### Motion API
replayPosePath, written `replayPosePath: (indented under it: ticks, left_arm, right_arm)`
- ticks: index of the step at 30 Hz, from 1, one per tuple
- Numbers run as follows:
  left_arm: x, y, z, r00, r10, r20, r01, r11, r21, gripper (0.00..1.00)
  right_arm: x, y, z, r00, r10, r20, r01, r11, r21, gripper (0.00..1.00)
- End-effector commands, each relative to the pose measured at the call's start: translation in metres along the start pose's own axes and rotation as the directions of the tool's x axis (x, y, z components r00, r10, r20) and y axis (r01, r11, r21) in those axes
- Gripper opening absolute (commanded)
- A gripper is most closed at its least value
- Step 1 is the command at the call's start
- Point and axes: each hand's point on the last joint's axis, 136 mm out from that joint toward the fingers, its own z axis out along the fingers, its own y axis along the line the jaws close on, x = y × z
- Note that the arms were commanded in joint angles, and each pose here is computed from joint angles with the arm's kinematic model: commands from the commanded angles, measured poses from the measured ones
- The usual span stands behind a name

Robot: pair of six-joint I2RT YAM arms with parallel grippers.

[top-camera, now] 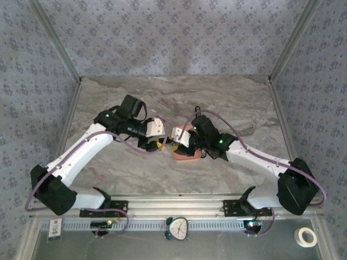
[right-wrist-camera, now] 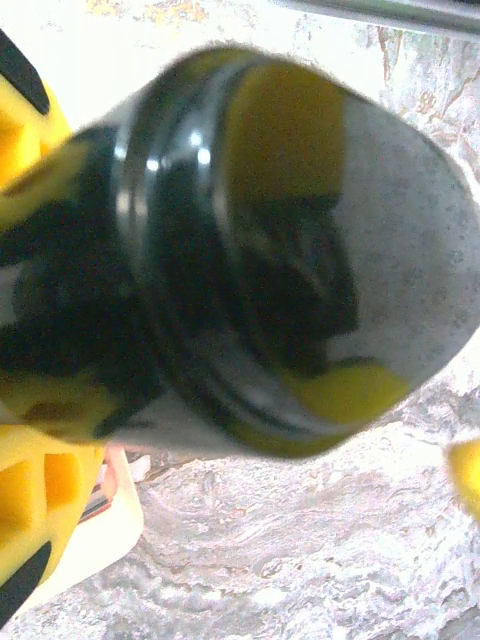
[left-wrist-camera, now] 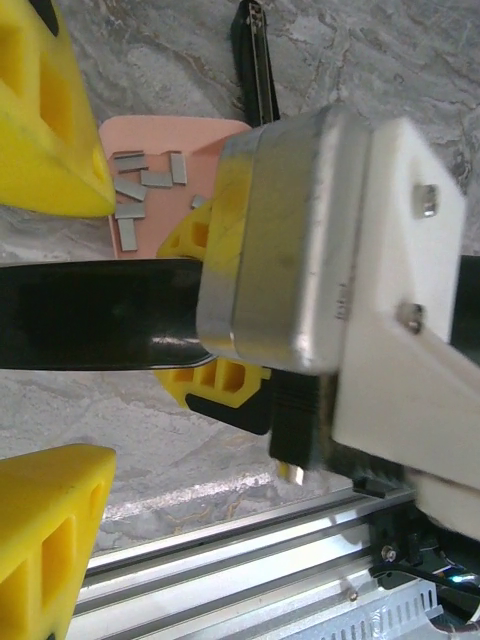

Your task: Load the staples into the stapler

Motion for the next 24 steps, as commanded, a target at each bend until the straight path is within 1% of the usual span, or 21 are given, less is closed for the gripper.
replayPosePath:
  ticks: [1, 4, 5, 6, 10, 11, 14, 15, 17, 19, 22, 24]
  left_arm:
    - [0.001, 0.003, 0.004, 1.0, 0.008, 0.011, -0.008, 1.0, -0.004, 0.61]
    - [0.002, 0.004, 0.007, 1.0, -0.002, 0.008, 0.002, 1.0, 0.002, 0.57]
    - [0.002, 0.004, 0.007, 1.0, -0.004, 0.007, 0.004, 1.0, 0.007, 0.54]
    - [0.003, 0.004, 0.008, 1.0, -0.005, 0.004, 0.005, 1.0, 0.01, 0.5]
    - [0.005, 0.008, 0.005, 0.999, -0.031, -0.013, 0.031, 0.999, -0.005, 0.24]
    - [0.006, 0.011, 0.004, 0.999, -0.046, -0.018, 0.045, 0.999, -0.02, 0.18]
    - [0.009, 0.023, 0.0, 0.991, -0.133, -0.017, 0.131, 0.988, -0.085, 0.08]
    - [0.01, 0.027, -0.001, 0.986, -0.167, -0.015, 0.164, 0.981, -0.106, 0.06]
    - [0.016, 0.037, -0.003, 0.966, -0.259, -0.009, 0.255, 0.954, -0.16, 0.02]
    - [0.027, 0.047, -0.002, 0.934, -0.358, -0.015, 0.345, 0.912, -0.223, 0.0]
    - [0.048, 0.062, 0.005, 0.864, -0.504, -0.017, 0.474, 0.823, -0.314, 0.0]
    - [0.062, 0.069, 0.009, 0.814, -0.58, -0.017, 0.536, 0.764, -0.36, 0.0]
  right_arm:
    - [-0.036, -0.004, -0.014, 0.99, -0.027, 0.137, 0.026, 1.0, 0.008, 0.0]
    - [-0.038, -0.005, -0.015, 0.988, -0.024, 0.151, 0.023, 1.0, 0.008, 0.0]
    - [-0.04, -0.005, -0.015, 0.988, -0.024, 0.156, 0.023, 1.0, 0.007, 0.0]
    - [-0.04, -0.006, -0.016, 0.987, -0.023, 0.158, 0.022, 1.0, 0.009, 0.0]
    - [-0.038, -0.008, -0.018, 0.987, -0.001, 0.159, -0.003, 1.0, 0.024, 0.01]
    - [-0.037, -0.01, -0.02, 0.986, 0.012, 0.163, -0.017, 0.999, 0.034, 0.06]
    - [-0.034, -0.016, -0.027, 0.983, 0.059, 0.173, -0.072, 0.995, 0.068, 0.37]
    - [-0.033, -0.018, -0.03, 0.982, 0.073, 0.176, -0.088, 0.993, 0.081, 0.45]
    - [-0.028, -0.024, -0.039, 0.976, 0.107, 0.187, -0.132, 0.983, 0.126, 0.56]
    - [-0.022, -0.029, -0.047, 0.971, 0.136, 0.195, -0.17, 0.971, 0.168, 0.61]
    - [-0.015, -0.032, -0.06, 0.961, 0.175, 0.214, -0.221, 0.952, 0.212, 0.64]
    - [-0.011, -0.032, -0.067, 0.954, 0.197, 0.224, -0.248, 0.942, 0.226, 0.64]
